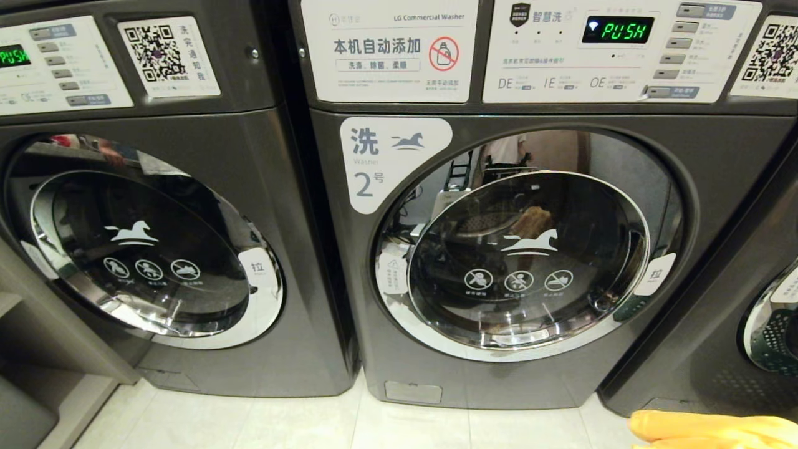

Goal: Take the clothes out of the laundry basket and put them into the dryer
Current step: Put the clothes in the dryer

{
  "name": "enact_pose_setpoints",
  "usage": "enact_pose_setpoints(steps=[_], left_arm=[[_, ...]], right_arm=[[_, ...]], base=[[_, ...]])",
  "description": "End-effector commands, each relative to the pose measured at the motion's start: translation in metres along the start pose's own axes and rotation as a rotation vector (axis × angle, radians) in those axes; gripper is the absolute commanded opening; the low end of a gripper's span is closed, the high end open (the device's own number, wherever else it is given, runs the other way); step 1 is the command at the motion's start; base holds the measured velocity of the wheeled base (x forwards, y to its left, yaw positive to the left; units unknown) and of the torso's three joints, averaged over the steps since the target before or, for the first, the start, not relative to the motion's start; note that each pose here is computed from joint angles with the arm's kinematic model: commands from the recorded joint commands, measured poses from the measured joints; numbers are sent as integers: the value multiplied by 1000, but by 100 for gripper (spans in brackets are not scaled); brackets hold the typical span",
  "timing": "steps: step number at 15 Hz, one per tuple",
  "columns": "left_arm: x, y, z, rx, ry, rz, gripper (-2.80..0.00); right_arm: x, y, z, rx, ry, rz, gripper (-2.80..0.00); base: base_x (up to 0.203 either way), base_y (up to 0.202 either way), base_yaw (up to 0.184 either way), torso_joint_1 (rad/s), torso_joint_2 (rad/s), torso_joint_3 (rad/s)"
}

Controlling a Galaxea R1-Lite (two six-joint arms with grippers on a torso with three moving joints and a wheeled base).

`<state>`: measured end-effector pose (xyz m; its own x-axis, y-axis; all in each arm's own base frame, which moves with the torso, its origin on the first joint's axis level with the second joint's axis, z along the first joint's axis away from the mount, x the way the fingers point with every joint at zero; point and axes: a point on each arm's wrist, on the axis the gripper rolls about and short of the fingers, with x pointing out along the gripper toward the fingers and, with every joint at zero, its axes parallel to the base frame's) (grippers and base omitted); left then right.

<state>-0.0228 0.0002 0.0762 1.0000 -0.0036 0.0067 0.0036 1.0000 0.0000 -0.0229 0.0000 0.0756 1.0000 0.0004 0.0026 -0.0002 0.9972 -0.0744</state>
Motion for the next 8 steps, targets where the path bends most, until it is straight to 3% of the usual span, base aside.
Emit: enact_pose_setpoints(steps=[1,4,8], left_arm=[[0,0,0,0,-2,0,-280],[0,0,0,0,0,-1,-280],[0,0,0,0,-1,-1,-280]], right_arm=[[0,0,0,2,-1,-1,-280],[0,0,0,5,-2,-1,-280],[0,0,0,7,-2,1,-280]], base=[[0,0,0,0,0,0],[37,0,-2,1,-1,4],[192,0,-1,3,2,2]])
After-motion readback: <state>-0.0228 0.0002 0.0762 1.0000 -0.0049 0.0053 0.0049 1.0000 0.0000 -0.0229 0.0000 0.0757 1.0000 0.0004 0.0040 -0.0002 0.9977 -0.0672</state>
